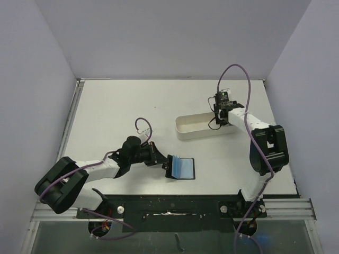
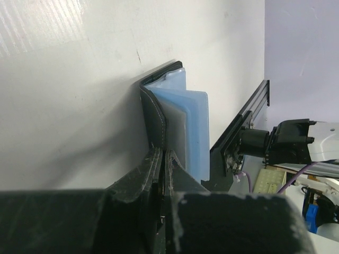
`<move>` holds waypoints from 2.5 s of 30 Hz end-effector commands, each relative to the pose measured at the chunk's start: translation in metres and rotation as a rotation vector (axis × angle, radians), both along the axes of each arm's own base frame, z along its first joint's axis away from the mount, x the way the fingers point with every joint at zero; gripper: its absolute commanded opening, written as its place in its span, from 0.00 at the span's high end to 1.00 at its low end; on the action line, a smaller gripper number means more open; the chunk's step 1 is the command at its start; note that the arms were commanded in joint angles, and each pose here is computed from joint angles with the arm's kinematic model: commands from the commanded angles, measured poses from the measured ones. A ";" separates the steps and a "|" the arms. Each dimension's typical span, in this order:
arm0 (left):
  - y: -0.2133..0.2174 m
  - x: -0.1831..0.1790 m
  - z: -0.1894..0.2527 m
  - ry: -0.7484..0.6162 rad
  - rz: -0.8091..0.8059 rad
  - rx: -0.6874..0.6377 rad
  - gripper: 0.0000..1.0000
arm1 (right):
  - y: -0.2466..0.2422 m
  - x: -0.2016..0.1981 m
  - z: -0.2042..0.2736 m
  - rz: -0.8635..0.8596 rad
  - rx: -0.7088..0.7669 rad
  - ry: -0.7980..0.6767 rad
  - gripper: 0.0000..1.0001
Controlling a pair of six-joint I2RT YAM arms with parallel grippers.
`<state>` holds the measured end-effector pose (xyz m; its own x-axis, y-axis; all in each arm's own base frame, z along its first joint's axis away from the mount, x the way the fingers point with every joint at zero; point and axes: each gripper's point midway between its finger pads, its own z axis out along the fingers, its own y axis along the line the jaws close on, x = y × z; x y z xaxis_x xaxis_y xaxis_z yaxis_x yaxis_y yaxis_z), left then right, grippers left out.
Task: Put the credit cards into the card holder
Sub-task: Pick up the credit card from the storage box.
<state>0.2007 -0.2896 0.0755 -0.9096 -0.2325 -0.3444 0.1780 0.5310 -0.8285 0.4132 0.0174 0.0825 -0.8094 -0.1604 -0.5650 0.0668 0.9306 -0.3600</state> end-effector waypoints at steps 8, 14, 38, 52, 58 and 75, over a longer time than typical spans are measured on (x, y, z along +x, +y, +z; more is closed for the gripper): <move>-0.001 0.003 0.010 -0.045 -0.003 -0.038 1.00 | -0.012 0.021 0.010 -0.031 -0.087 -0.066 0.51; 0.000 0.003 0.004 -0.039 0.001 -0.020 1.00 | -0.015 0.022 0.013 -0.040 -0.103 -0.072 0.65; 0.006 0.002 -0.015 -0.024 0.013 0.033 1.00 | -0.013 0.021 0.043 -0.019 -0.101 -0.110 0.93; 0.007 0.004 -0.017 -0.025 0.016 0.047 1.00 | 0.013 0.013 0.062 0.070 0.054 -0.119 1.00; 0.010 0.005 -0.022 -0.017 0.033 0.065 1.00 | 0.028 -0.001 0.083 0.101 0.133 -0.148 1.00; 0.024 0.013 -0.019 -0.022 0.099 0.119 0.77 | 0.082 -0.060 0.130 0.195 0.420 -0.232 1.00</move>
<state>0.1987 -0.2682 0.0401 -0.9092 -0.2454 -0.3364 0.1099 0.6377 -0.7624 0.3807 0.0692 0.1937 -0.6576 -0.0717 -0.7499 -0.0221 0.9969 -0.0760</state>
